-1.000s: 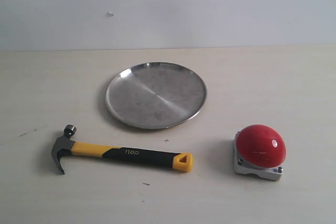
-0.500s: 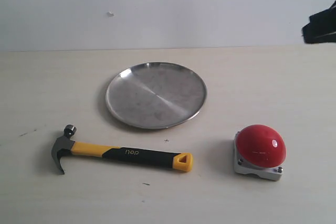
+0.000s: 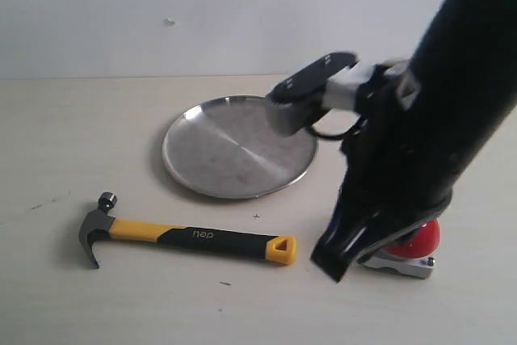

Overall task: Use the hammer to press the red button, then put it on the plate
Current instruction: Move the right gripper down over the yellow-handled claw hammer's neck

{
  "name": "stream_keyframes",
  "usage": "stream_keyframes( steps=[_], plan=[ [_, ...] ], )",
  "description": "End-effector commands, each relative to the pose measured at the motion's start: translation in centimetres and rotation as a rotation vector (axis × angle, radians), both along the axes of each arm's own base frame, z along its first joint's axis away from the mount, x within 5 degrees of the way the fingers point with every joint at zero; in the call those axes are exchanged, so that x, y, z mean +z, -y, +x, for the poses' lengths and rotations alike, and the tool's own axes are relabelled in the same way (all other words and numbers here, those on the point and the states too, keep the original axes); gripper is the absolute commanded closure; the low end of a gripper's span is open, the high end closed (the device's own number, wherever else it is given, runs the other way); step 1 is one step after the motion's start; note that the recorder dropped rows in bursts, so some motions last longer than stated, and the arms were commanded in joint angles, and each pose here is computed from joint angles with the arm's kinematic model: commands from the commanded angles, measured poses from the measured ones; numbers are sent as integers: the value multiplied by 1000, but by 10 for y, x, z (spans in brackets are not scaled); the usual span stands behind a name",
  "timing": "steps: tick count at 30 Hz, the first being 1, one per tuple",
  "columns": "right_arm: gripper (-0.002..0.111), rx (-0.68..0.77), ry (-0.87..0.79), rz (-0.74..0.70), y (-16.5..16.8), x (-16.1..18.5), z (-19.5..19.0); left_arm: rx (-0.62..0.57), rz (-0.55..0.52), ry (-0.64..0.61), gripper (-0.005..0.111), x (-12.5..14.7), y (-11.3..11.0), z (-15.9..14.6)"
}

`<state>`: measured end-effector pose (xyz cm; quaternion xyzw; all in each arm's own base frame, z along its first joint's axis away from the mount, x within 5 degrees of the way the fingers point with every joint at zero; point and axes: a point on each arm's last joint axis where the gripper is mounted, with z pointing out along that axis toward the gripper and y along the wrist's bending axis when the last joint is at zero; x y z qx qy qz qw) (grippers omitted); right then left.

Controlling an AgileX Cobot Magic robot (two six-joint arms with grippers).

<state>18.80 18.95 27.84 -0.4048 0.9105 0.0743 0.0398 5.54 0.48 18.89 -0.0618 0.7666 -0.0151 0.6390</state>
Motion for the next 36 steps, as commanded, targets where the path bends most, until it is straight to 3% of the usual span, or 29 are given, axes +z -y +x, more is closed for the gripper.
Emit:
stream_keyframes(
  steps=[1, 14, 18, 23, 27, 30, 36],
  plan=[
    [108, 14, -64, -86, -36, -25, 7, 2, -6, 9, 107, 1, 0, 0],
    [108, 143, -15, -14, -127, -37, 52, 2, -6, 9, 107, 1, 0, 0],
    [108, 260, 2, 43, -145, -37, 62, 2, -6, 9, 107, 1, 0, 0],
    [108, 449, -94, 198, -171, -53, 60, 2, -6, 9, 107, 1, 0, 0],
    [108, 465, -25, 216, -182, -65, 72, 2, -6, 9, 107, 1, 0, 0],
    [102, 488, 69, 187, -188, -74, 85, 2, -6, 9, 107, 1, 0, 0],
    [77, 569, 115, 169, -201, -87, 99, 2, -6, 9, 107, 1, 0, 0]
  ],
)
